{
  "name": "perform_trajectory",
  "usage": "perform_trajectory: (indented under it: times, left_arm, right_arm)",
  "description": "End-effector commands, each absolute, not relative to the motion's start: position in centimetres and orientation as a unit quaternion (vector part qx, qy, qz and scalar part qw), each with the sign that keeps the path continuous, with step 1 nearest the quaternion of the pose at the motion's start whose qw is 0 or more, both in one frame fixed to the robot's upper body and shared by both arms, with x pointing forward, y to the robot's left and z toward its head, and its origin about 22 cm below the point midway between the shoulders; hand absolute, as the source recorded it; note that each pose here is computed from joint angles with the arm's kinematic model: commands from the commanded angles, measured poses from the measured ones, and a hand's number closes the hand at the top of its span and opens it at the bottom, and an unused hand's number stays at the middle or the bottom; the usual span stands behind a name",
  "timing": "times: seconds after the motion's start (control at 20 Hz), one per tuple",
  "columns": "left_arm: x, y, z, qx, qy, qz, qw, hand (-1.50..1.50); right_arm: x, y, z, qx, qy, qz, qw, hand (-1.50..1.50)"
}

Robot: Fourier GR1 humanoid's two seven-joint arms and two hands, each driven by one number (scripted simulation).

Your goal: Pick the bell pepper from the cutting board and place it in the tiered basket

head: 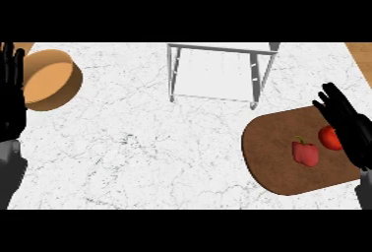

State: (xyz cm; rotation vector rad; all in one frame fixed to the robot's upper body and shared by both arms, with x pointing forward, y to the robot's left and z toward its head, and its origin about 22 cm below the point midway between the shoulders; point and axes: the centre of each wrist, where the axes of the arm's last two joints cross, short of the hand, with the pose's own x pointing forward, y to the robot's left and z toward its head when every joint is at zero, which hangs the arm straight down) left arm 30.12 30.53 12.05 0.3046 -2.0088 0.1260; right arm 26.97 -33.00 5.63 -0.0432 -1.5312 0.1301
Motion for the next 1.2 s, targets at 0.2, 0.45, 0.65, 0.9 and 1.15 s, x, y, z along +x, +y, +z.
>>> perform_trajectory:
  times: [0.2,0.45,0.65,0.9,1.15]
  left_arm:
    - [27.2,26.2,2.9,0.026,-0.746,-0.060,0.663,0.00]
    - [26.8,24.8,0.1,-0.029,-0.699,-0.102,0.707,0.00]
    - [26.2,23.2,-1.6,-0.035,-0.693,-0.107,0.712,0.00]
    - [25.3,24.9,-1.7,-0.027,-0.694,-0.096,0.713,0.00]
    - [25.8,25.5,-1.3,-0.005,-0.691,-0.085,0.718,0.00]
  right_arm:
    - [29.2,-29.1,7.5,-0.066,-0.789,-0.069,0.607,-1.50]
    - [30.8,-23.8,4.2,-0.096,-0.796,-0.154,0.578,-1.50]
    - [29.7,-24.4,4.5,-0.156,-0.845,-0.112,0.499,-1.50]
    - [26.0,-26.1,7.8,-0.267,-0.803,-0.003,0.533,-1.50]
    - [23.7,-31.0,7.8,-0.387,-0.676,0.174,0.603,-1.50]
